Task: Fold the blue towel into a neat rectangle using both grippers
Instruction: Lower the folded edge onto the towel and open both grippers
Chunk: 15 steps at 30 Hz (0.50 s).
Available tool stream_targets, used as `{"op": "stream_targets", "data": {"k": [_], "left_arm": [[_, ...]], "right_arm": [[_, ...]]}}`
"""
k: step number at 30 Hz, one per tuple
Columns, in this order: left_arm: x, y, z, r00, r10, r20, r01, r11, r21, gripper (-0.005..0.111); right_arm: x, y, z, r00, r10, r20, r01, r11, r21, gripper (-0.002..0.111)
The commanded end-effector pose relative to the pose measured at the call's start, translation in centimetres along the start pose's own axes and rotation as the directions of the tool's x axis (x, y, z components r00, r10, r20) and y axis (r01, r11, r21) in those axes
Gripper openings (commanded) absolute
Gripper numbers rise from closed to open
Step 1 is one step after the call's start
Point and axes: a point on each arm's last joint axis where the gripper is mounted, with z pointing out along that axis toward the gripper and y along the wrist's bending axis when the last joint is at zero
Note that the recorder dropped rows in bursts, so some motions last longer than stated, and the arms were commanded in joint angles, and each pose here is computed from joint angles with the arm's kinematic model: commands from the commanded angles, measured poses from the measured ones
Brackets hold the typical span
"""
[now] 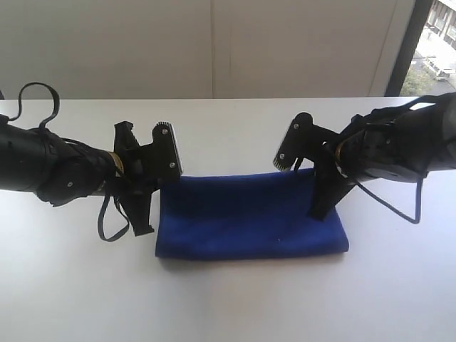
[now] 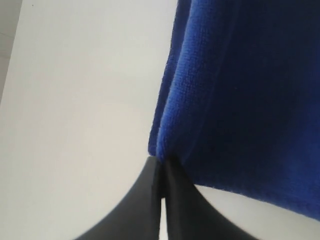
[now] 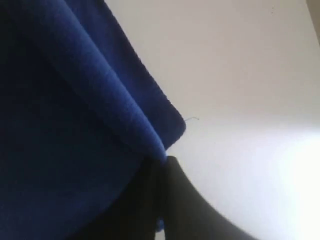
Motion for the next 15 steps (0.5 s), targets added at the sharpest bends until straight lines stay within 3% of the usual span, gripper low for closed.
{"op": "stream_targets", "data": {"k": [1,9,15], "left_arm": [[0.4,0.8,0.0,1.000,-0.023,0.012,0.023,0.999,-0.034,0.000],[0.8,1.7,-0.1,0.998,-0.039,0.043,0.042,0.996,-0.084,0.000],[1.7,0.4,1.9,0.999,-0.043,0.024,0.044,0.998,-0.045,0.000]], "right_arm": [[0.0,-0.6,1.1,1.000,0.019,-0.007,-0.019,1.000,0.003,0.000],[-0.3,-0.3,2.7,0.999,0.044,-0.009,-0.044,0.999,-0.013,0.000],[-0.1,0.0,3.2,0.998,0.059,-0.019,-0.060,0.998,-0.024,0.000]]}}
